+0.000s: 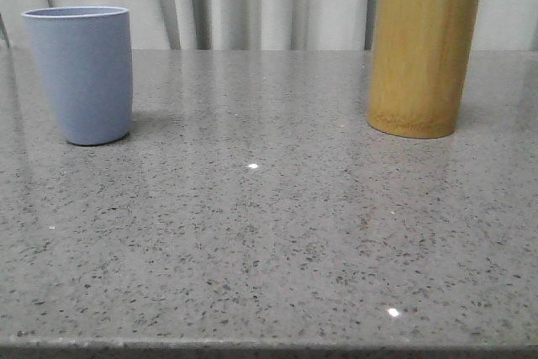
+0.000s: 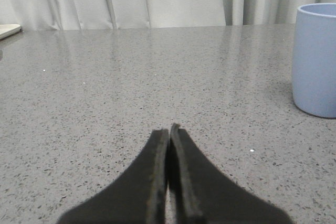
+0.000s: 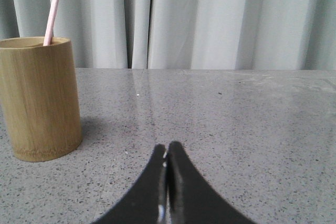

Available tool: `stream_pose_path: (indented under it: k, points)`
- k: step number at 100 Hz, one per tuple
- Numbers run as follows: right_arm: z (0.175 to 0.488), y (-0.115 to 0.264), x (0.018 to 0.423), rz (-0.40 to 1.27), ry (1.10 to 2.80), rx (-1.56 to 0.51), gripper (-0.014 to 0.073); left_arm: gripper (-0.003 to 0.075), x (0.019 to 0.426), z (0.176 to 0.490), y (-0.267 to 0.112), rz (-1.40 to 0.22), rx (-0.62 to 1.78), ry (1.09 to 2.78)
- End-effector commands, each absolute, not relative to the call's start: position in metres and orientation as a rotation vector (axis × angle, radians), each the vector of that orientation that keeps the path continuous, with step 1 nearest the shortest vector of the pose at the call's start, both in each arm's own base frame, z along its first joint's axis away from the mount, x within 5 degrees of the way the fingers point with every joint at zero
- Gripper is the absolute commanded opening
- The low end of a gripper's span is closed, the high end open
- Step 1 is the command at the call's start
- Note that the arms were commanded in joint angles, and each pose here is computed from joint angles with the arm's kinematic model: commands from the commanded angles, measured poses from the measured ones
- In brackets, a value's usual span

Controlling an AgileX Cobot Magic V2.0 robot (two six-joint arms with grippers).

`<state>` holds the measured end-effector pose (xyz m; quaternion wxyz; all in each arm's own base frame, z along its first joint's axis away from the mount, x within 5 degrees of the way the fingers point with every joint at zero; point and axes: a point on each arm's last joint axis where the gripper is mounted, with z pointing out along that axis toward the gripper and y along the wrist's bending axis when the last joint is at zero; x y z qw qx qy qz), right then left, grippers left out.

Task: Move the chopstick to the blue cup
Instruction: 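Move the open left gripper toward the light blue cup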

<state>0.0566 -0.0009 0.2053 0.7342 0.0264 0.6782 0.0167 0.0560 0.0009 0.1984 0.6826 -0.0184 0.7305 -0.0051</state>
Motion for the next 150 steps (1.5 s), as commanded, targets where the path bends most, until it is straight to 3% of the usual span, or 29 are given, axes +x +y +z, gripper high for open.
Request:
stream_pose_path:
  k: [1,85,96,123,150]
  points:
    - [0.213,0.0,0.054,0.035,1.397,0.049,-0.0062,-0.0019,0.054,0.205,0.001,-0.018,-0.047,1.529]
    - [0.22,0.0,0.052,0.052,1.331,0.055,-0.0062,-0.0019,0.052,0.22,0.001,-0.021,-0.051,1.387]
    - [0.233,-0.001,0.05,0.056,1.339,0.065,-0.0062,-0.0019,0.049,0.236,0.001,-0.038,-0.062,1.392]
    - [0.274,-0.003,0.048,0.036,1.54,0.096,-0.0062,-0.0019,0.048,0.3,0.0,-0.048,-0.056,1.452]
    - [0.307,-0.004,0.071,0.024,1.727,0.116,-0.0048,-0.0018,0.072,0.349,0.0,-0.053,-0.054,1.635]
